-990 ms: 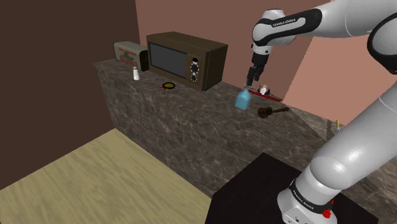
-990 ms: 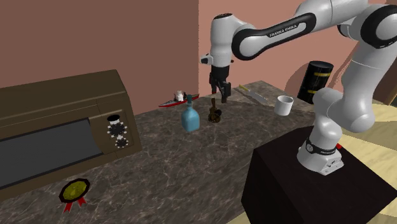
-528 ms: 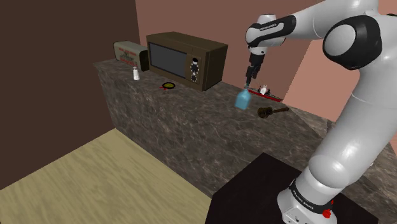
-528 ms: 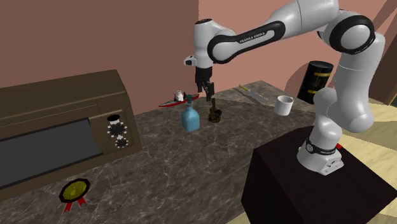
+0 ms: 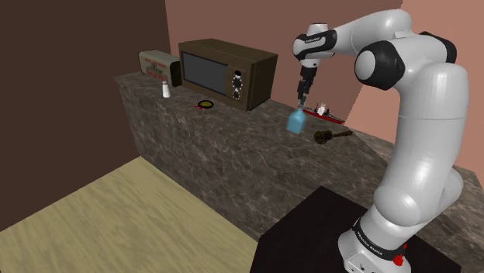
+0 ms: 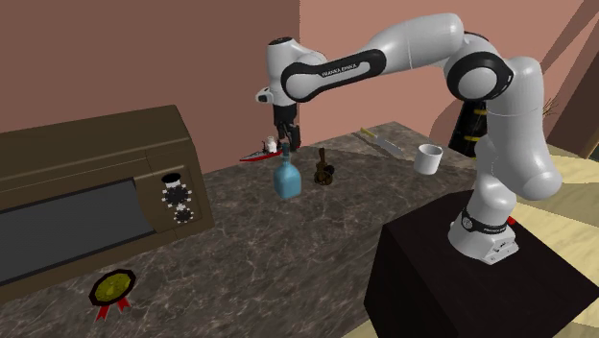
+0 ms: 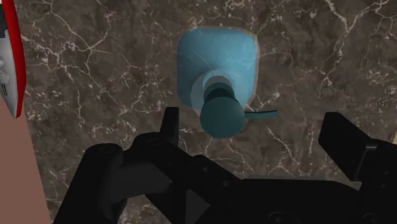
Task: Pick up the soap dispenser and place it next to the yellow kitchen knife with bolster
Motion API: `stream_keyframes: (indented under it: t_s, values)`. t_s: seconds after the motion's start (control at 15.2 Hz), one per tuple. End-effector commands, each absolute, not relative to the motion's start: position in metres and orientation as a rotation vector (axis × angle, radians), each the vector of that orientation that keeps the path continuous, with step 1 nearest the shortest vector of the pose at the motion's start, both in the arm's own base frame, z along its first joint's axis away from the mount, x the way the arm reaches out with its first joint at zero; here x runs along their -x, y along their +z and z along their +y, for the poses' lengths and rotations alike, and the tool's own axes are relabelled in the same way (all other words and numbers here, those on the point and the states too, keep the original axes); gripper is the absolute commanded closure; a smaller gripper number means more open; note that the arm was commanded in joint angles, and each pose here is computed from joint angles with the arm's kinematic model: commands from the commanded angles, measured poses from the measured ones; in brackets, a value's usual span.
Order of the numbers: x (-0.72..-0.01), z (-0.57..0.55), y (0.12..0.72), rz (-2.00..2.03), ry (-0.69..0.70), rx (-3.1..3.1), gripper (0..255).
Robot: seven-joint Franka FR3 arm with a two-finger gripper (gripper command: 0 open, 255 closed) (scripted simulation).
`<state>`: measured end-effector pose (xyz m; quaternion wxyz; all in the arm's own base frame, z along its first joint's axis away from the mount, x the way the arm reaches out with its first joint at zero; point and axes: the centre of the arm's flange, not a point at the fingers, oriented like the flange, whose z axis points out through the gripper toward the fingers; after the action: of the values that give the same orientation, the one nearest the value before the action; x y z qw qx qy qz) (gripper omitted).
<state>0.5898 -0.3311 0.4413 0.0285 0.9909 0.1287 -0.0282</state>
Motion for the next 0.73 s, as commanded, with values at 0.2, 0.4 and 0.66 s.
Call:
stream_keyframes:
  t_s: [0.2, 0.4, 0.66]
  values:
    - [-0.592, -0.336, 0.417, 0.4, -0.087, -3.056, 0]
    - [-0.591, -0.337, 0.403, 0.4, -0.087, -3.056, 0]
    - [-0.592, -0.337, 0.403, 0.4, -0.087, -3.056, 0]
